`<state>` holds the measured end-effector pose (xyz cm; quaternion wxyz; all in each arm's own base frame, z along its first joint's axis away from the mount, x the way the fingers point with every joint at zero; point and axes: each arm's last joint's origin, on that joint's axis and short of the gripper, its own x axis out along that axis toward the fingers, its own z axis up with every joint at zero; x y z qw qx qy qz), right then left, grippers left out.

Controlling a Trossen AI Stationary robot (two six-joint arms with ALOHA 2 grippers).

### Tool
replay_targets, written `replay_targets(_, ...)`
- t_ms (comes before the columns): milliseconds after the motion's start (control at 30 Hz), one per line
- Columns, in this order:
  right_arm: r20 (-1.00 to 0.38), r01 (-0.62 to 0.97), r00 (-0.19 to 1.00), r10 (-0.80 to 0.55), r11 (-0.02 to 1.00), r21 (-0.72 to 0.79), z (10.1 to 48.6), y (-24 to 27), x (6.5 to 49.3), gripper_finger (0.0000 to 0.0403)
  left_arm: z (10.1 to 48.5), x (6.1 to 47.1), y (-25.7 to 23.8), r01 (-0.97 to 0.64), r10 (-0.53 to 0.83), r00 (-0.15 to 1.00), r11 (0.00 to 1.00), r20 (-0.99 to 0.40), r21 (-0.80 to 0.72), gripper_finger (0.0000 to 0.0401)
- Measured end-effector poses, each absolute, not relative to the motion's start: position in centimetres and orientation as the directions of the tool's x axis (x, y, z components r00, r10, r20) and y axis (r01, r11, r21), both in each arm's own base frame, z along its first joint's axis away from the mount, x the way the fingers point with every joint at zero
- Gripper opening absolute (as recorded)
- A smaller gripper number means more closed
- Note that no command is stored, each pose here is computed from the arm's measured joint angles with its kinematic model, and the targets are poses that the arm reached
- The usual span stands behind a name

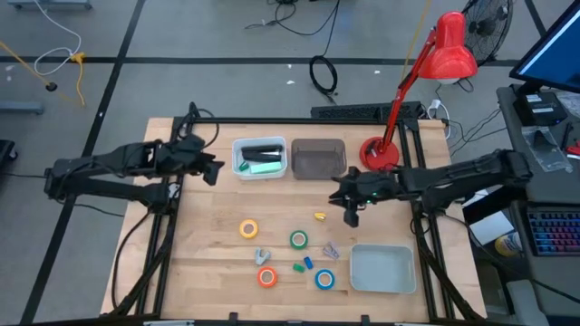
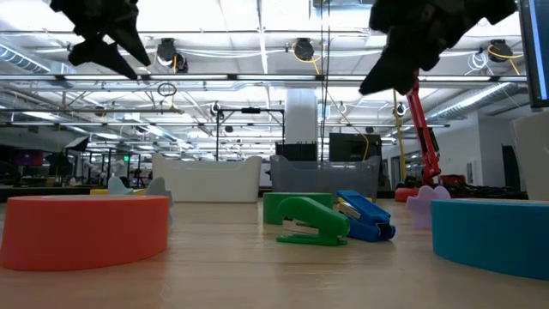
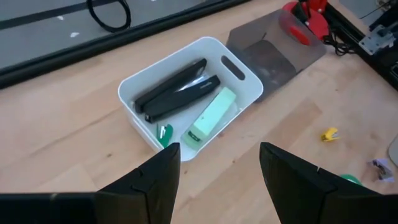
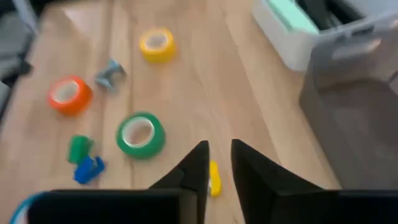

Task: Pick and place Stapler, Stapler remover, tape
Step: Put the small yellow stapler into the white bin

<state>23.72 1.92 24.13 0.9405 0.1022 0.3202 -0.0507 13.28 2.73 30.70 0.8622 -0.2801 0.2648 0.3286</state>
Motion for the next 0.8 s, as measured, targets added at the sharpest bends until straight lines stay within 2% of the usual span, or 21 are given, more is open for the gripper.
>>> replay_targets(167,-0.647,0.165,0.762,-0.027,0.974,0.154,23.6,2.1,25.5,0.0117,30.6,12.8,2.7,-0.705,0.416,0.652,0.639,-0.633,-0.307,0.0223)
replay_targets(333,-0.718,0.134,0.695,0.044,0.973,0.189,21.5,2.4,26.9,0.0154,30.6,12.9,2.7,-0.702,0.418,0.651,0.648,-0.633,-0.294,0.0223)
replay_targets(500,-0.787,0.143,0.614,0.065,0.971,0.192,18.9,2.6,27.8,0.0173,30.6,12.9,2.7,-0.703,0.421,0.649,0.649,-0.633,-0.289,0.0223)
replay_targets(800,-0.826,0.147,0.554,0.11,0.963,0.226,16.8,2.8,28.6,0.0198,30.6,12.9,2.7,-0.701,0.422,0.649,0.656,-0.634,-0.281,0.0223)
